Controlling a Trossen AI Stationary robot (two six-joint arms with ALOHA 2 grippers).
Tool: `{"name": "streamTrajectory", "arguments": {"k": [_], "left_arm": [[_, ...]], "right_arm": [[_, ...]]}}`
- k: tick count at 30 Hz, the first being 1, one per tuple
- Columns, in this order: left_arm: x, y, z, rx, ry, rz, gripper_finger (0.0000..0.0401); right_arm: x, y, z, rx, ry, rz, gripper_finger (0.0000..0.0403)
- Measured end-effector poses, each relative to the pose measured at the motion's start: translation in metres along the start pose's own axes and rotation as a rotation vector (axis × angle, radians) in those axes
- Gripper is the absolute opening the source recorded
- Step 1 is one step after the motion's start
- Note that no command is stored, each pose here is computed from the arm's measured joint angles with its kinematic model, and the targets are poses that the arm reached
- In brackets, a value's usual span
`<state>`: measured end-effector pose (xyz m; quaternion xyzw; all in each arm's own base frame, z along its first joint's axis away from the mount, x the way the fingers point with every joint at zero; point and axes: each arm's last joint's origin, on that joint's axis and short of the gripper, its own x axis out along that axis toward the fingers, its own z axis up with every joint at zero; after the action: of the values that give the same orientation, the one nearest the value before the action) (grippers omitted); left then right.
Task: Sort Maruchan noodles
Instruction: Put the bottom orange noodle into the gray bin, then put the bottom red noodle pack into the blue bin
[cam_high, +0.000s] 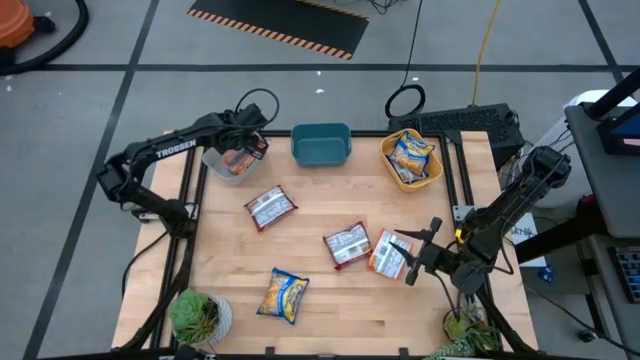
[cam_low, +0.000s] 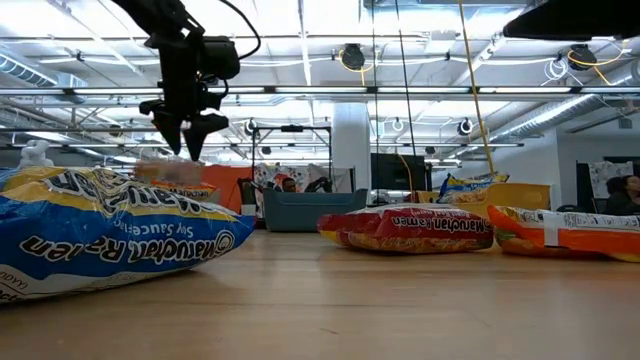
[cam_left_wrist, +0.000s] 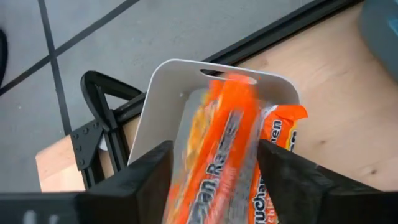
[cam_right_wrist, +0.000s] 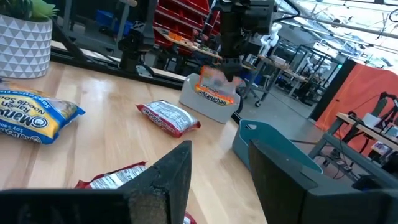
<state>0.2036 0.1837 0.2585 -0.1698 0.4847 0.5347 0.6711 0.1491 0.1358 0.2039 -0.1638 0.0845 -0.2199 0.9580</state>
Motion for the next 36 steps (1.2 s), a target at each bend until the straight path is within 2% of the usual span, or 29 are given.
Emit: {"name": "streamTrajectory", "arguments": {"k": [4,9,17,21,27,31,36], "left_arm": [[-0.001,-0.002,0.000,-0.014,0.000,-0.008,0.0265],[-0.013,-0.016,-0.006,0.038,-0.018,-0.091,0.0270],[-0.083,-0.047,-0.034,0.129,-0.209,-0.329,0.0271],[-0.117,-0.064,-0.056,0.170,-0.308,-0.443,0.0271],[-0.147,-0.092,-0.094,0.219,-0.371,-0.507,0.0271],[-0.164,-0.112,-0.115,0.252,-0.425,-0.590,0.0271],[-0.180,-0.130,-0.135,0.349,-0.486,-0.689,0.0271]], "right_arm": [[0.000,0.000,-0.002,-0.018,0.004,0.000,0.0151],[0.000,-0.001,-0.011,-0.036,0.009,0.000,0.0151],[0.000,-0.001,-0.019,-0.019,0.012,0.012,0.0151],[0.003,0.002,-0.020,-0.003,0.028,0.151,0.0151],[0.022,0.010,-0.018,0.109,0.076,0.287,0.0150],[0.036,0.026,-0.010,0.152,0.121,0.346,0.0150],[0.061,0.059,0.011,0.110,0.196,0.433,0.0150]]}}
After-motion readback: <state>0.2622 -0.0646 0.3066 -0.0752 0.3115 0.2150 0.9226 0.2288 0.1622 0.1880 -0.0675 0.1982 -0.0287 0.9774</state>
